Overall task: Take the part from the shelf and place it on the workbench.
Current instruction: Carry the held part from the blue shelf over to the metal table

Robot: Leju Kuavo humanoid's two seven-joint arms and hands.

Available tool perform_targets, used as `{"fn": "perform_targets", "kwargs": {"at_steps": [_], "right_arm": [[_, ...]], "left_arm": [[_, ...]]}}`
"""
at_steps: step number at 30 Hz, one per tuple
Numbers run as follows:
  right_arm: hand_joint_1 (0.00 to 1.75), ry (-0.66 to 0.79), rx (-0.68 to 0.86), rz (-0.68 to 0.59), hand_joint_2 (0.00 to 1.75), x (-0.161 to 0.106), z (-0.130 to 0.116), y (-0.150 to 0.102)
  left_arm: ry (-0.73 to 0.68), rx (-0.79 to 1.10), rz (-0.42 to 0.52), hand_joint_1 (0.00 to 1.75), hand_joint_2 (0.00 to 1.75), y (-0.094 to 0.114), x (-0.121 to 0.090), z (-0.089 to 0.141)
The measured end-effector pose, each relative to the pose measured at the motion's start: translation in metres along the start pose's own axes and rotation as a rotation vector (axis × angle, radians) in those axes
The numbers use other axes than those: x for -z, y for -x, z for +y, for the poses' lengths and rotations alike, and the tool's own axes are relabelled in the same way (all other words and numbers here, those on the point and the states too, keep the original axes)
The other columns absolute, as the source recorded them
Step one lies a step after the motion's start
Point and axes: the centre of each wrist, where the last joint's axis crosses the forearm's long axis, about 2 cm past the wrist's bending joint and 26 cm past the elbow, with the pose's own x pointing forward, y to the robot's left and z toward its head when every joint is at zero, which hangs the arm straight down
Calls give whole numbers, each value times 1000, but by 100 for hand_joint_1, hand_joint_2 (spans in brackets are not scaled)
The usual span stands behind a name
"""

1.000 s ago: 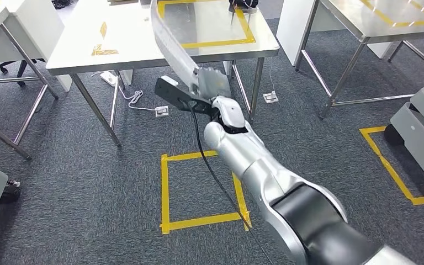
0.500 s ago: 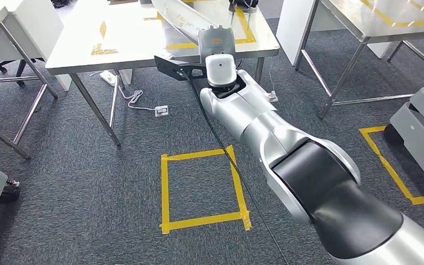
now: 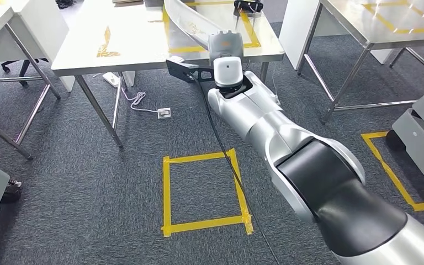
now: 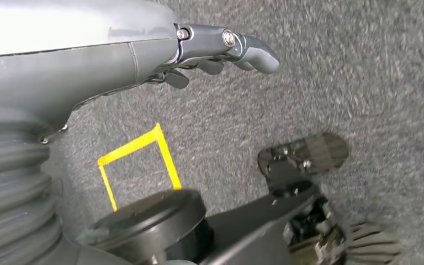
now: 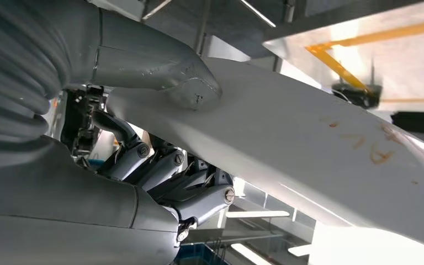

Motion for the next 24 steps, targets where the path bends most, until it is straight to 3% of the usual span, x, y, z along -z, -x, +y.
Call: {"fn": "perform_targets", "kwargs": {"at_steps": [11, 20, 24], "right_arm": [[162, -40, -35, 37, 175, -1, 13, 13], [162, -59, -27, 36, 175, -2, 19, 14], [162, -4, -15, 50, 175, 3, -1, 22]], "left_arm": [[5, 11, -5, 0, 175, 0, 0, -2], [6, 1, 26, 0, 175, 14, -2, -3], [5, 2, 16, 0, 175, 10, -1, -2]]}}
